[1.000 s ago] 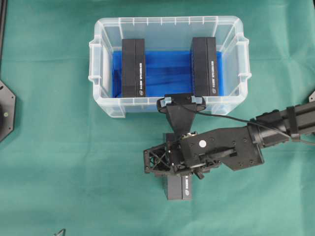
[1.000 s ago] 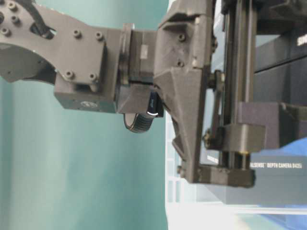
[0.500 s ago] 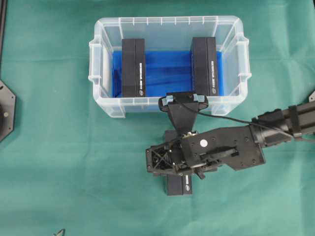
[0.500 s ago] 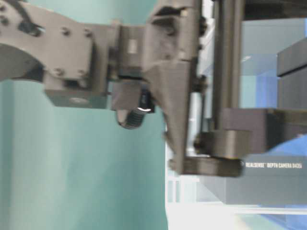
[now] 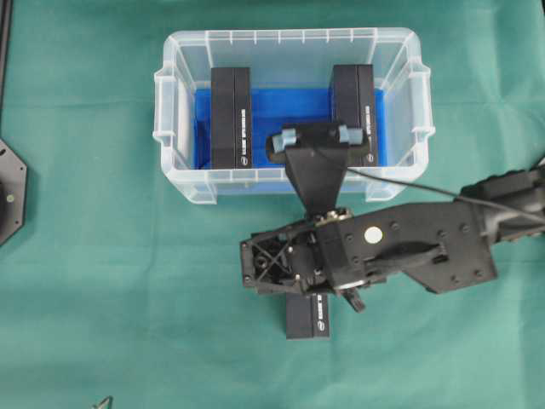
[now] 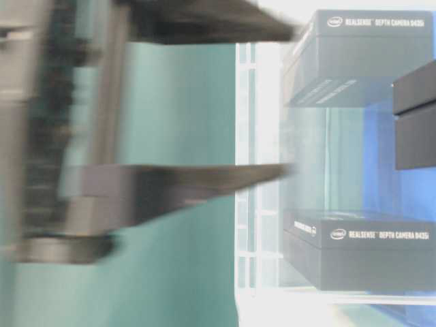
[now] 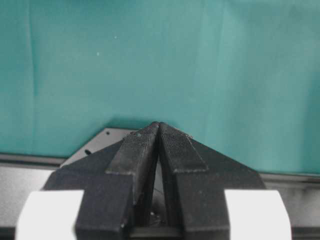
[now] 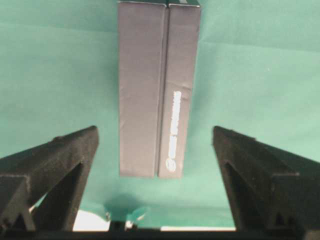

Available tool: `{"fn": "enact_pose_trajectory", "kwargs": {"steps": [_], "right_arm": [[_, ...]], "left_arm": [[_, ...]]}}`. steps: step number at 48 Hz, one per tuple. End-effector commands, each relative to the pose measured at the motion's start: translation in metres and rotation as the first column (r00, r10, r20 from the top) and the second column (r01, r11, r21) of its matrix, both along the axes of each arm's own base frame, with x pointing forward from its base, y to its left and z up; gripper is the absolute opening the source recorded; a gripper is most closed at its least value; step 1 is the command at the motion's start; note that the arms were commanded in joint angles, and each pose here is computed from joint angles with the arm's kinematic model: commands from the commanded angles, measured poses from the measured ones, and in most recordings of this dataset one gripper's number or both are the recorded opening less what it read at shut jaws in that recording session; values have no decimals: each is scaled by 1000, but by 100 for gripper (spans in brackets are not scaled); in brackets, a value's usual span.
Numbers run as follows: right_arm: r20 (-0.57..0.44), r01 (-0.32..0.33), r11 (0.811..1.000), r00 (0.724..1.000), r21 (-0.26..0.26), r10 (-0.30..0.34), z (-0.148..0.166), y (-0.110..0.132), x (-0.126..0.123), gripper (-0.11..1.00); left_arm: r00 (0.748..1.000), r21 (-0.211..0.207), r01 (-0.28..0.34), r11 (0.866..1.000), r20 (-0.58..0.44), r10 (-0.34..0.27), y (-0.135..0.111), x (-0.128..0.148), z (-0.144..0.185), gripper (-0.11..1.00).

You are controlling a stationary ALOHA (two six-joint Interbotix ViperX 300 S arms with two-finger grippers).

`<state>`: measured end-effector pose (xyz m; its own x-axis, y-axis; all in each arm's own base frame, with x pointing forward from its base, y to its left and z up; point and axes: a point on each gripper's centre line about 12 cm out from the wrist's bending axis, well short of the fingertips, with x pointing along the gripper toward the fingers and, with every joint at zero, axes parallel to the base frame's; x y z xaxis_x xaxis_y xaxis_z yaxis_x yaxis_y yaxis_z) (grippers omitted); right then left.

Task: Take the box out of the case with the right arm.
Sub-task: 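Carry the box toward the front and lower it onto the cloth, then open the right gripper and withdraw it to the right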

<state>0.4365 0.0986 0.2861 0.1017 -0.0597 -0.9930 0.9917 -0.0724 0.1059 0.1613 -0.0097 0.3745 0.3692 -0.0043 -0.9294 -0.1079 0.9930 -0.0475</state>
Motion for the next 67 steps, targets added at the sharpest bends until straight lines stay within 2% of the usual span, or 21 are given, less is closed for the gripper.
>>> {"fn": "enact_pose_trajectory", "kwargs": {"steps": [1,9,26,38,49,67], "right_arm": [[66,8,1000,998,8,-9,48,-5,-9,90],[47,6,1000,999,-5,-6,66,-7,-15,90],[48,9,1000,999,-18,-8,65,-10,-14,90],[4,4,1000,1000,-27,-4,63,-10,-26,90],[4,12,1000,1000,-21,-12,57,-12,-62,90],[-20,44,999,999,-22,-45,41,-19,-160,90]], "left_arm": [[1000,-1,1,1000,28,-1,0,1,9,0],[1000,1,2,1000,25,-2,0,2,8,0],[1000,1,2,1000,28,-2,0,1,8,0],[999,0,1,1000,32,-1,0,2,8,0],[1000,1,1,1000,28,-1,0,3,8,0],[1000,5,-1,1000,25,1,0,3,7,0]]}}
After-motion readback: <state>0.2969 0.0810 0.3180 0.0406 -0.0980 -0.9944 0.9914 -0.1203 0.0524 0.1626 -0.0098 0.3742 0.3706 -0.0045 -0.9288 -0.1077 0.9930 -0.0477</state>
